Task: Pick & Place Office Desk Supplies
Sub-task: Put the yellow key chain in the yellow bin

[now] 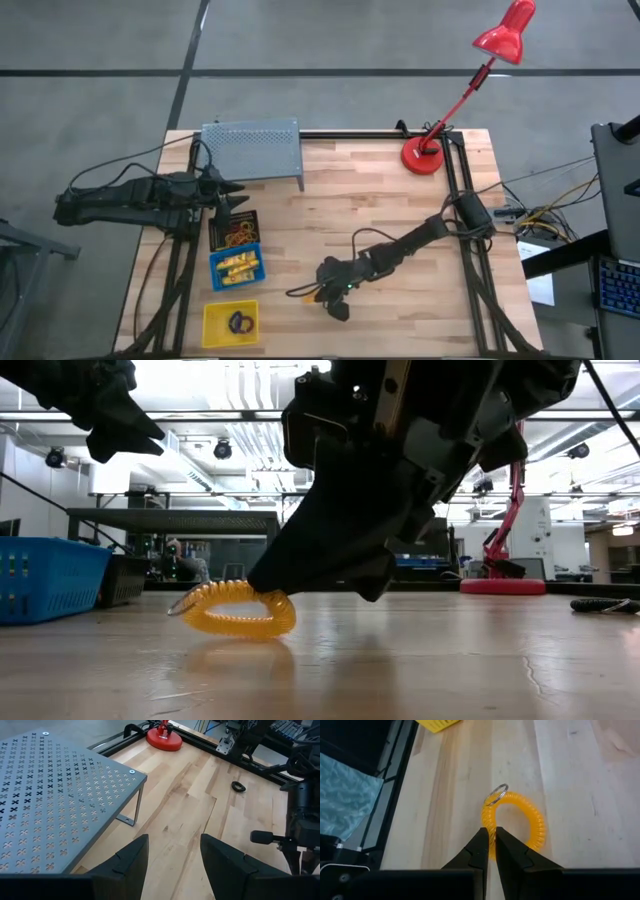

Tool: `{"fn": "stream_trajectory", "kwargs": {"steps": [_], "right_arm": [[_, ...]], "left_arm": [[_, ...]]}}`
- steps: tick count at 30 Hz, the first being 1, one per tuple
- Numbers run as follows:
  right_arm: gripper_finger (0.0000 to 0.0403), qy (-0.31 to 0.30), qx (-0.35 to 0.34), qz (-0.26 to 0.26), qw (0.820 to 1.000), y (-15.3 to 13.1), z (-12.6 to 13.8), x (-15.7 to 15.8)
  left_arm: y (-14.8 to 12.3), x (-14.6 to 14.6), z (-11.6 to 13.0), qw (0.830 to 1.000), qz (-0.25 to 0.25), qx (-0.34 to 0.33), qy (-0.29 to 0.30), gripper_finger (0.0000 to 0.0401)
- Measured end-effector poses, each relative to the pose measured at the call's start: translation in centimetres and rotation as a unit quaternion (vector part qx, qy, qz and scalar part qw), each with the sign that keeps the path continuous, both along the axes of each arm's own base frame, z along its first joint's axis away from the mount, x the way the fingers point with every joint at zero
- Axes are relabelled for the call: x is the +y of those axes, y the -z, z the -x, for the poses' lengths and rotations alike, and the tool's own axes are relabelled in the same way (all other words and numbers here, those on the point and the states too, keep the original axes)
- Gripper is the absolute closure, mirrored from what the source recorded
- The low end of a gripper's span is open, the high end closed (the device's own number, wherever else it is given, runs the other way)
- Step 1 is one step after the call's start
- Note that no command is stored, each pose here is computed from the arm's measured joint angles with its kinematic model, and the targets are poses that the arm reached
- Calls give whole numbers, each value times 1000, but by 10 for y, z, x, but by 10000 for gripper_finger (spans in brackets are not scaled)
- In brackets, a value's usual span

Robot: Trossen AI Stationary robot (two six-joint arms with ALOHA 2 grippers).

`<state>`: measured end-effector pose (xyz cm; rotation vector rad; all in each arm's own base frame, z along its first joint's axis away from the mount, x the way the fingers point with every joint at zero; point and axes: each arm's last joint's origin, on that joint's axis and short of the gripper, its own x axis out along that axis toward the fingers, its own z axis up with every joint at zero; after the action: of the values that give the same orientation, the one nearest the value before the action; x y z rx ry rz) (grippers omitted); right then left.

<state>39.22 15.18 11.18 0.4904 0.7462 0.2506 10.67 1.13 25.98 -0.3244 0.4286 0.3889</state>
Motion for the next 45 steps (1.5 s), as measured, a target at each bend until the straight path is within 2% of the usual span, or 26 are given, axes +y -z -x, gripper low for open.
{"fn": "stream_trajectory", "kwargs": {"steps": [5,16,20,25,28,35,45], "right_arm": [[358,5,3,-6,1000,0,0,0],[246,-1,-2,0,1000,0,0,0],[225,-2,-15,22,1000,-3,0,-2],[220,6,-45,68,997,-30,4,-5],[220,36,-70,87,993,-52,12,-11],[220,120,-142,83,979,-89,51,-41],[220,122,-241,143,952,-124,151,-75]], "left_arm": [[0,0,0,1000,0,0,0,217],[0,0,0,1000,0,0,0,217],[0,0,0,1000,0,0,0,217],[0,0,0,1000,0,0,0,217],[0,0,0,1000,0,0,0,217],[0,0,0,1000,0,2,0,217],[1,0,1,1000,0,8,0,217]]}}
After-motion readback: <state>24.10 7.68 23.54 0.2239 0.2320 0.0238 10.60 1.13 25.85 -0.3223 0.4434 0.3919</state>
